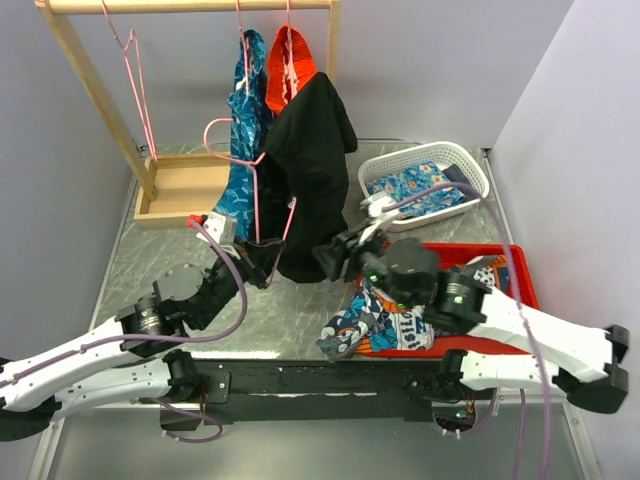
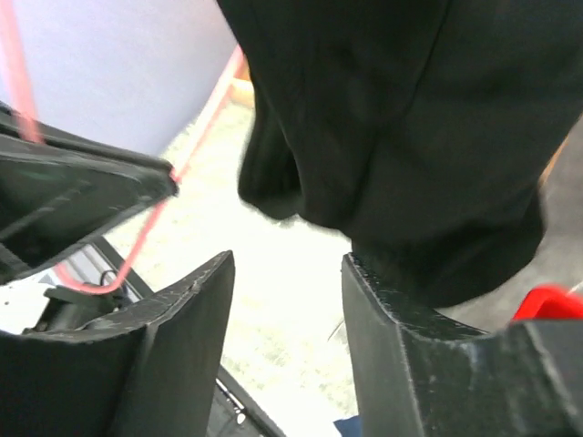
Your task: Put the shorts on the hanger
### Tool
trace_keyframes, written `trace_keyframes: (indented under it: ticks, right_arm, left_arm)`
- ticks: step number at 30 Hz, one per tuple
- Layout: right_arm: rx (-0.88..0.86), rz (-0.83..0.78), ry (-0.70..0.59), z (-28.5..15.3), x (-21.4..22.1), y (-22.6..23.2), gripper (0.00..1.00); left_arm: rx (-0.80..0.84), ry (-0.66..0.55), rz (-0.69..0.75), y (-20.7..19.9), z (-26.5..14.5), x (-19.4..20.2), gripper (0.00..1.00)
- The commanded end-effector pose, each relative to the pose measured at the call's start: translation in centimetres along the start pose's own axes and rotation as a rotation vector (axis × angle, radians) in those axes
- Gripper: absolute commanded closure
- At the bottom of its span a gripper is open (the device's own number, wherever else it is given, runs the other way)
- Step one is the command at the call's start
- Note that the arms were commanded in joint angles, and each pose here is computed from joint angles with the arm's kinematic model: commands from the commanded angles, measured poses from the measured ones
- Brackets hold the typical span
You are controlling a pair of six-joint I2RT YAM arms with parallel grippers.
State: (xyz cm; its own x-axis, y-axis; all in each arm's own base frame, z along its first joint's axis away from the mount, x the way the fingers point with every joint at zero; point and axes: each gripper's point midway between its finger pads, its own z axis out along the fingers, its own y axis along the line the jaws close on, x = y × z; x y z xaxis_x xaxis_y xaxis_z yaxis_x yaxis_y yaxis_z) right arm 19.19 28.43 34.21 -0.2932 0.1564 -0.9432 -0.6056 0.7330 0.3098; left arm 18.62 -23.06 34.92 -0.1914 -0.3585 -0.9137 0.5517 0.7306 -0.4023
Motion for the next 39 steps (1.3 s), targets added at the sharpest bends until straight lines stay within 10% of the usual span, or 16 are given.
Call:
trace_keyframes:
  ticks: [1, 19, 24, 39]
  right_arm:
    - [0.088, 0.124, -0.073, 2.3, 0.6, -0.2, 0.41]
    - [0.274, 0.318, -0.154, 9.1, 4.6, -1.3, 0.34]
    - [0.276, 0.327, -0.109, 8.7, 6.0, -1.1, 0.97]
    - [0.065, 0.321, 0.108, -1.0, 6.4, 5.8, 1.00]
  left_arm:
    - [0.041, -0.156, -0.067, -1.9, 0.2, -5.1, 0.99]
    - [0.016, -0.215, -0.086, -2.6, 0.4, -6.5, 0.99]
    - [-0.009, -0.301, -0.120, -2.2, 0.6, -7.5, 0.99]
    - [-0.118, -0.360, -0.065, -1.2, 3.8, -5.0, 0.99]
